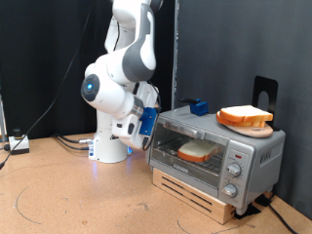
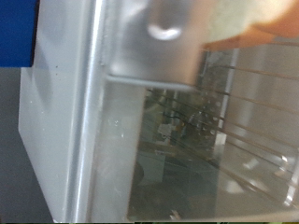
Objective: Make a piece of toast with the oven
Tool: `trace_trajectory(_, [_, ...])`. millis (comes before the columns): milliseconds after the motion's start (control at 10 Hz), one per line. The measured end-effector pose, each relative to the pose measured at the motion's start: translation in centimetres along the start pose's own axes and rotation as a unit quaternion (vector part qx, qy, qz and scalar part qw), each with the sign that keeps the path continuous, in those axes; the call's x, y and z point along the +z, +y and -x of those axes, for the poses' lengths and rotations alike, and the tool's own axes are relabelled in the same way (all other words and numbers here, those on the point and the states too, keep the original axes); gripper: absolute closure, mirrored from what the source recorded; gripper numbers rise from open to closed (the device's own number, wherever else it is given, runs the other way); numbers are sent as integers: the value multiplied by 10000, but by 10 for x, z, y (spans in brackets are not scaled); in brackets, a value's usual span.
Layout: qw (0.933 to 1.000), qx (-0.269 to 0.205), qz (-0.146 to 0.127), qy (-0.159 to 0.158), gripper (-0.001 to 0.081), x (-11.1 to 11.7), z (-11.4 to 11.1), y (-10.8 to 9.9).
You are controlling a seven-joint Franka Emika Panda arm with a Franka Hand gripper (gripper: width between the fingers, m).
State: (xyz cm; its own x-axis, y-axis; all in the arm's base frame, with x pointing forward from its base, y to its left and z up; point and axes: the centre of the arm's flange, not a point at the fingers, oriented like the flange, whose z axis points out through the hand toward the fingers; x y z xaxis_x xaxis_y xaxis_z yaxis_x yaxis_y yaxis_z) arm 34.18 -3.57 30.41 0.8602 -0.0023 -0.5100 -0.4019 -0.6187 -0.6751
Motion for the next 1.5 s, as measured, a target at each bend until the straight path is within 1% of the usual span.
trace_trajectory(200, [9999, 84, -39, -69, -3, -24, -5, 13])
trace_trajectory(300, [9996, 34, -204, -196, -3, -31, -10, 18])
trace_trajectory(500, [9999, 70, -131, -72, -3, -32, -13, 21])
trace_trajectory(600, [9997, 241, -102, 32, -3, -35, -20, 24])
trace_trajectory(700, [9990, 394, -187, 34, -3, -39, -28, 26])
trace_trajectory(800, [9983, 504, -292, -91, -3, -43, -36, 29])
trace_trajectory(1000, [9956, 627, -464, -510, -3, -54, -51, 38])
trace_trajectory(1100, [9943, 686, -551, -596, -3, -60, -59, 46])
trace_trajectory(1200, [9922, 703, -721, -729, -3, -61, -70, 52])
trace_trajectory(1300, [9926, 686, -703, -713, -3, -61, -69, 52])
trace_trajectory(1500, [9919, 471, -769, -891, -3, -55, -68, 49])
